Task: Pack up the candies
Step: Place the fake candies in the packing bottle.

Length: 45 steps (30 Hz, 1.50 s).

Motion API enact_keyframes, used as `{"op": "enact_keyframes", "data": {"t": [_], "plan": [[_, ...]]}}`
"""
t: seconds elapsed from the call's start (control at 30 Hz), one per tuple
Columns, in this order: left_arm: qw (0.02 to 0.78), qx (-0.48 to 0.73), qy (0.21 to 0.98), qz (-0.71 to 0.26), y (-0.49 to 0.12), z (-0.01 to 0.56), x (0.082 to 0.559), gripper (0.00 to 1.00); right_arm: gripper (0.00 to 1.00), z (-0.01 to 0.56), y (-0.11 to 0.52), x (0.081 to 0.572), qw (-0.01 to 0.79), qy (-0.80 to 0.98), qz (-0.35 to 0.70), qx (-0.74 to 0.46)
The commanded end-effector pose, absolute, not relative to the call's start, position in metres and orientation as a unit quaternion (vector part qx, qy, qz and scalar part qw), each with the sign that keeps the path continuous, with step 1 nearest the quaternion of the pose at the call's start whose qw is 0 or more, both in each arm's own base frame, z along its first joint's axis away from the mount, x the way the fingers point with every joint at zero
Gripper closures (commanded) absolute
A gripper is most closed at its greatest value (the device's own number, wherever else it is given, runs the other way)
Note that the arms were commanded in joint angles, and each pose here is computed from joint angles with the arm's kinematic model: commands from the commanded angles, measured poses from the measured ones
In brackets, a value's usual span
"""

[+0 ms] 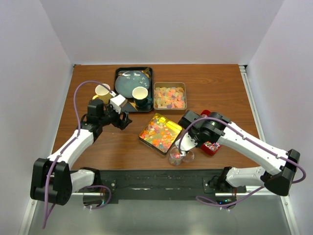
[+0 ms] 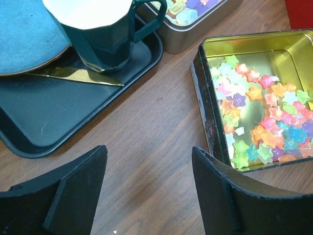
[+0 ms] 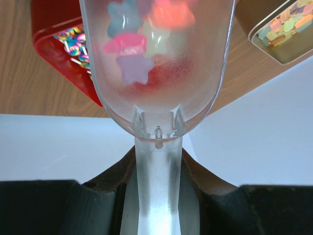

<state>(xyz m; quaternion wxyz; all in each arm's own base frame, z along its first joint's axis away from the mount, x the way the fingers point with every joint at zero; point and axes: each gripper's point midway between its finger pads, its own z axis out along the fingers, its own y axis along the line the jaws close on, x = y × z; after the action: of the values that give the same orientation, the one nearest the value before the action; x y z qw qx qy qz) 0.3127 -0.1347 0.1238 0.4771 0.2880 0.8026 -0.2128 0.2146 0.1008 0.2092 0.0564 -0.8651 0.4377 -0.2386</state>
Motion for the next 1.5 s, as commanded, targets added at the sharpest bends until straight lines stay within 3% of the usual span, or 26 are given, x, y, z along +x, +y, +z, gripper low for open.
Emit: {"op": "enact_keyframes", "data": {"t": [0.0, 0.63, 0.87, 1.17, 1.47], "plan": [[0.510, 0.285, 0.783, -0.215, -0.134, 0.142, 0.318, 0.25, 1.00, 0.225, 0.060, 0.196, -0.055, 0.381, -0.259, -0.886], [0.504, 0.271, 0.785, -0.237, -0.140, 0.139, 0.317, 0.26, 1.00, 0.249, 0.069, 0.208, -0.043, 0.343, -0.296, -0.891], [0.470, 0.323, 0.784, -0.244, -0.172, 0.119, 0.310, 0.26, 1.00, 0.253, 0.108, 0.220, 0.090, 0.561, -0.188, -0.801], [0.405, 0.339, 0.817, -0.232, -0.202, 0.080, 0.331, 0.28, 1.00, 0.235, 0.121, 0.311, 0.267, 0.775, -0.125, -0.559], [0.374, 0.318, 0.841, -0.227, -0.212, 0.094, 0.356, 0.36, 1.00, 0.246, 0.104, 0.342, 0.292, 0.818, -0.109, -0.483]]}}
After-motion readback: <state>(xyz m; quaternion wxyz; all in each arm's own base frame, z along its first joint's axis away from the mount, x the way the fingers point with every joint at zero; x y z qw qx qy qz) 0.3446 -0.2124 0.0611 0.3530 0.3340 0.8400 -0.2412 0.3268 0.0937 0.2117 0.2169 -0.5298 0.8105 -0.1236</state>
